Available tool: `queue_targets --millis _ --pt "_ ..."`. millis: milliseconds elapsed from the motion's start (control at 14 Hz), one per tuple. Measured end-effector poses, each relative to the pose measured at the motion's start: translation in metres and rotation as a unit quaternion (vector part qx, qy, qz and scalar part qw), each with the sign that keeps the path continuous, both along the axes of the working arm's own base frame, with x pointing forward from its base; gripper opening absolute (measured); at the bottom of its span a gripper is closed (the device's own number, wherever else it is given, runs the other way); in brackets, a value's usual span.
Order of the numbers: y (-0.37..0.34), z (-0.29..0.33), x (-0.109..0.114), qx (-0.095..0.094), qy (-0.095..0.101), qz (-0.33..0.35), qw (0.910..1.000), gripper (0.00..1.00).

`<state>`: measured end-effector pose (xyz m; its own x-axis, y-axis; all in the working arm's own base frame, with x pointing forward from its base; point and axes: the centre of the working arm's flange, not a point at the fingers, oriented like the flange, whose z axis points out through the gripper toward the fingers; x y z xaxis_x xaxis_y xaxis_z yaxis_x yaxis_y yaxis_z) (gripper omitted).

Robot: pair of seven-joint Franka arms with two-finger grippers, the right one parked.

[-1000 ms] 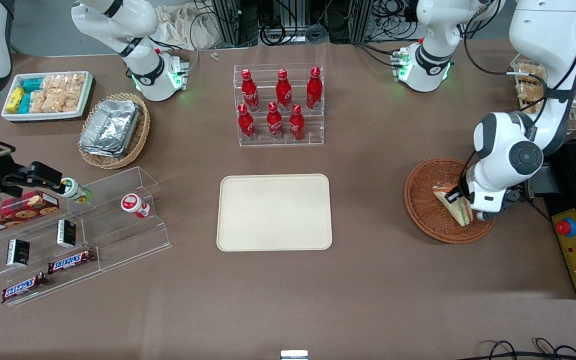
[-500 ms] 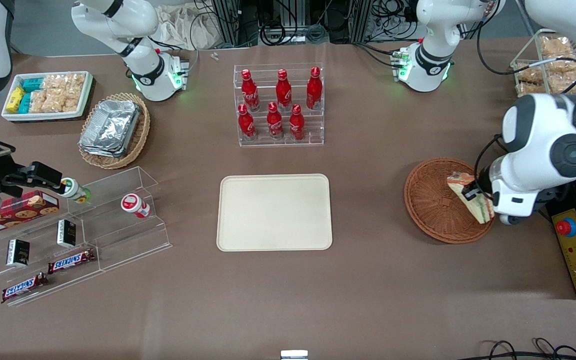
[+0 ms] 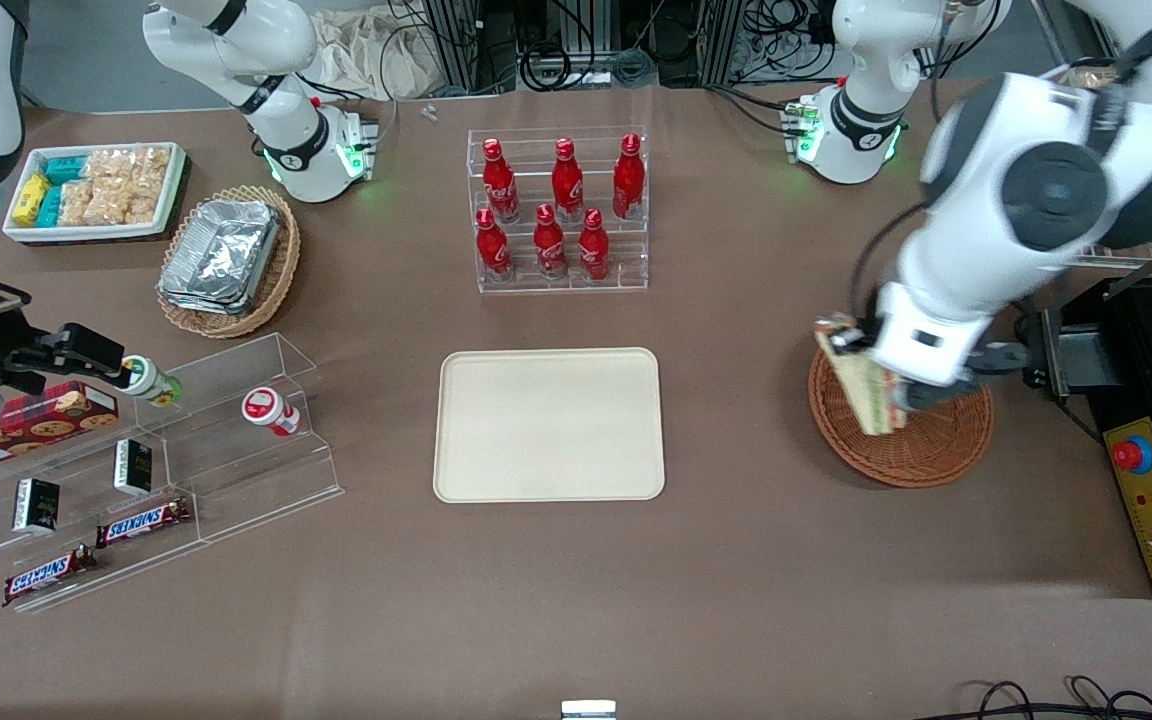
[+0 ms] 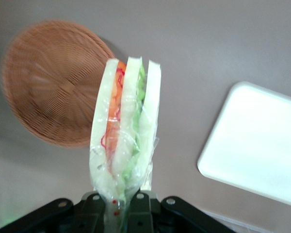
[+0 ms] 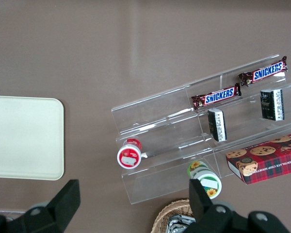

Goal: Place sandwich from basket to tray
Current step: 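Lift the sandwich out of the basket and carry it toward the tray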

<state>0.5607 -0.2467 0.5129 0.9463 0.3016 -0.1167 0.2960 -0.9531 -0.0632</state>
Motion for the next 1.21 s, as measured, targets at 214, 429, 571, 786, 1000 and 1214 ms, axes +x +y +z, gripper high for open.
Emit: queue_targets --millis 214,429,571,786,1000,1214 --pt "-0.088 -0.057 -0.023 -0.012 0.034 -0.06 0.9975 0.16" --pt "-0.151 -0.147 -0.032 -0.043 0.06 -0.095 0.9927 0.16" --pt "-0.171 -0.201 -0.033 -0.059 0.073 -0.103 0.9902 0.16" --pt "-0.181 -0.267 -0.036 -0.043 0.08 -0.127 0.9877 0.16" --pt "-0.192 -0.287 -0.032 -0.054 0.072 -0.131 0.9874 0.16" --pt "-0.183 -0.287 -0.016 -0.049 0.06 -0.119 0.9899 0.16"
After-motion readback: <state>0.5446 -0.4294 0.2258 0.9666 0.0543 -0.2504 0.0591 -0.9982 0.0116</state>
